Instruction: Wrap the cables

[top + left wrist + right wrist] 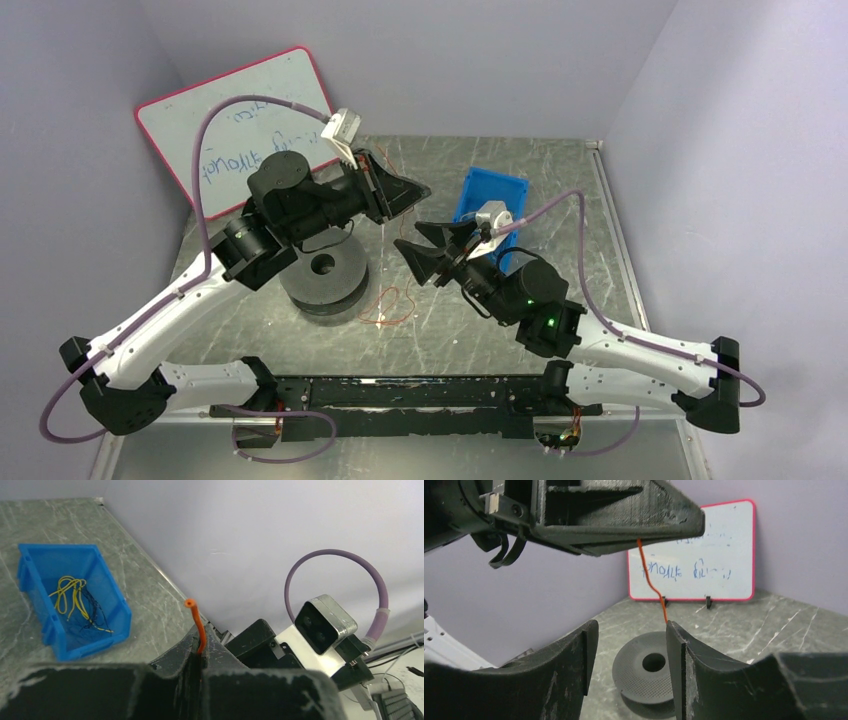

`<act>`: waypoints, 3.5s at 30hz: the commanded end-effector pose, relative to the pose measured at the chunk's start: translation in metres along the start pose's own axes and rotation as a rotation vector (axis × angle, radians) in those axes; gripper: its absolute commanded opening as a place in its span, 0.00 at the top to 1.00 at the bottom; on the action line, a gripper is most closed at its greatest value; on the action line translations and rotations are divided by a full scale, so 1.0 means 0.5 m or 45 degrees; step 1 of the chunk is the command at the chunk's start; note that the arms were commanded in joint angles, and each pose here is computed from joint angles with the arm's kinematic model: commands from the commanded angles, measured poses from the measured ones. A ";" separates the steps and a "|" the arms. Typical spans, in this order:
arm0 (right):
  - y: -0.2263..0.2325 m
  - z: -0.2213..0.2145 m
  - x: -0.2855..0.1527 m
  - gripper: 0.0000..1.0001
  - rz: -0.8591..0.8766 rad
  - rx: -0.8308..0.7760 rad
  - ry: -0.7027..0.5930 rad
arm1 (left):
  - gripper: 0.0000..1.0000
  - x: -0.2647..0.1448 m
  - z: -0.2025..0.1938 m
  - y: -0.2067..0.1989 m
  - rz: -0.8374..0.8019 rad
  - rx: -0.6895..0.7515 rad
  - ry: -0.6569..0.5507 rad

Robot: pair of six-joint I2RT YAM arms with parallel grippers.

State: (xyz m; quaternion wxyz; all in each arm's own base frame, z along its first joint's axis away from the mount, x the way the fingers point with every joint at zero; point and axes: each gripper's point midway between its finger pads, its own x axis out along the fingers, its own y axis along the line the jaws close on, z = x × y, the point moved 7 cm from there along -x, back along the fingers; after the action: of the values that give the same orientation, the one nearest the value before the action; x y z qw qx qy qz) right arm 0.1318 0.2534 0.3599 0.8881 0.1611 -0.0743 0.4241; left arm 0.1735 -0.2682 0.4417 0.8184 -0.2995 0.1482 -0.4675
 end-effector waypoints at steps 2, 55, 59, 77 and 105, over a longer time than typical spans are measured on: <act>-0.003 0.058 0.022 0.44 -0.031 -0.084 -0.188 | 0.93 -0.021 0.011 -0.038 -0.137 -0.029 -0.022; -0.088 -0.061 -0.040 1.00 -0.394 -0.148 0.145 | 0.22 -0.239 -0.048 0.217 1.077 0.107 -0.154; -0.084 -0.077 -0.035 1.00 -0.372 -0.146 0.171 | 0.18 -0.254 -0.052 0.270 1.147 0.093 -0.140; -0.075 -0.099 -0.033 1.00 -0.297 -0.168 0.223 | 0.16 -0.421 -0.098 0.548 1.377 -0.412 -0.126; -0.074 -0.102 -0.030 1.00 -0.257 -0.200 0.211 | 0.11 -0.427 -0.249 0.688 0.945 -1.029 0.025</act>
State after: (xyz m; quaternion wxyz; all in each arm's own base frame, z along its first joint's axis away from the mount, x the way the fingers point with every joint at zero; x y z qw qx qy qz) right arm 0.1494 0.2376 0.2988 0.9400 0.0626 -0.0084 0.3353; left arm 0.2251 0.0038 0.1174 0.7477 -0.4989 0.4379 -0.0185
